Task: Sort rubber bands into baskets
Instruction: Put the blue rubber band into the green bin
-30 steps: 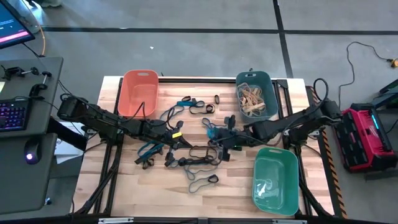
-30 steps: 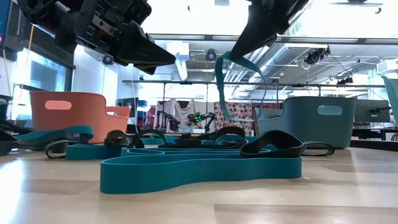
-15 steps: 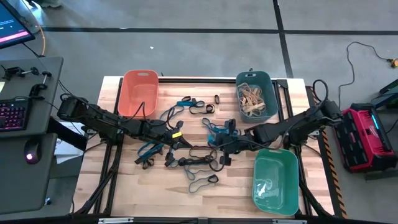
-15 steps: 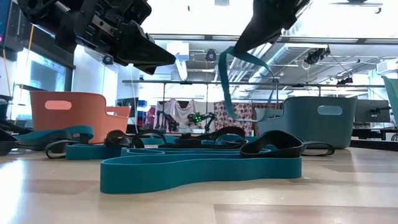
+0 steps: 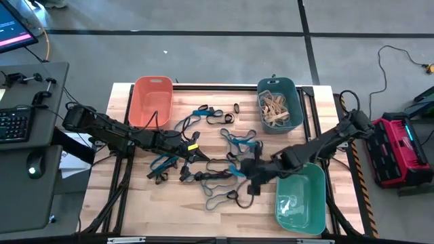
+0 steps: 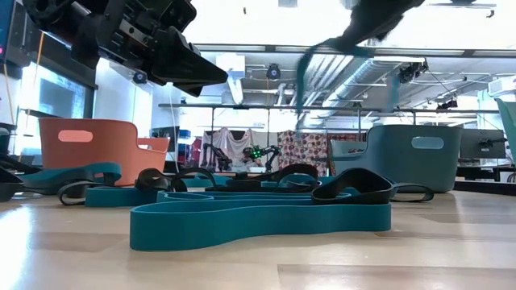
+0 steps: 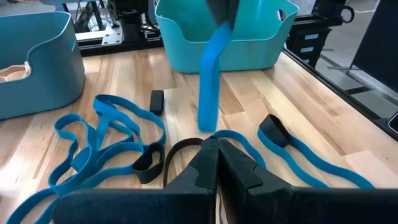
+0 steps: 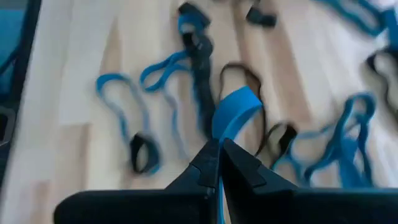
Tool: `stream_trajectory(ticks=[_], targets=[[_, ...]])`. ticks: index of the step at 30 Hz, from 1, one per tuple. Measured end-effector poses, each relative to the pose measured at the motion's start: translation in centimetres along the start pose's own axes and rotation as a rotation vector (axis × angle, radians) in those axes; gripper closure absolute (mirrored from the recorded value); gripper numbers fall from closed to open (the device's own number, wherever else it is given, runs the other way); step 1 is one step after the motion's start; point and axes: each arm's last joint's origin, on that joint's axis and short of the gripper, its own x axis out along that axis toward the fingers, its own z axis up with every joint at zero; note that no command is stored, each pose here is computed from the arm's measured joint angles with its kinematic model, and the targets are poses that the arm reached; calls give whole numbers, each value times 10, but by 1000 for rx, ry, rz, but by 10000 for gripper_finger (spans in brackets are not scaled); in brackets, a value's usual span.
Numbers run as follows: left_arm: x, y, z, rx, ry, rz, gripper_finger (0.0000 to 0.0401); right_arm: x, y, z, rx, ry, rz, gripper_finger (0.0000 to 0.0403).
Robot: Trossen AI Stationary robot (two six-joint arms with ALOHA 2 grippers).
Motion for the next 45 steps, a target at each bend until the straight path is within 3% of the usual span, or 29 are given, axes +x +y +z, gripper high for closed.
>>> stream_trajectory(ticks=[14, 23, 30, 37, 41, 45], targets=[[0, 0, 0, 0, 0, 1, 401, -94, 45, -6, 335, 200, -9, 403], [0, 0, 0, 0, 0, 0, 401, -129, 64, -35, 573, 300, -80, 403], [0, 0, 0, 0, 0, 0, 401, -120, 66, -70, 722, 443, -269, 403], [0, 0, 0, 0, 0, 1, 401, -88, 60, -106, 752, 597, -392, 403], [0, 0, 0, 0, 0, 6, 401, -63, 57, -125, 765, 629, -384, 403], [0, 1, 0, 0, 0, 11, 401, -42, 60, -138, 762, 618, -280, 401]])
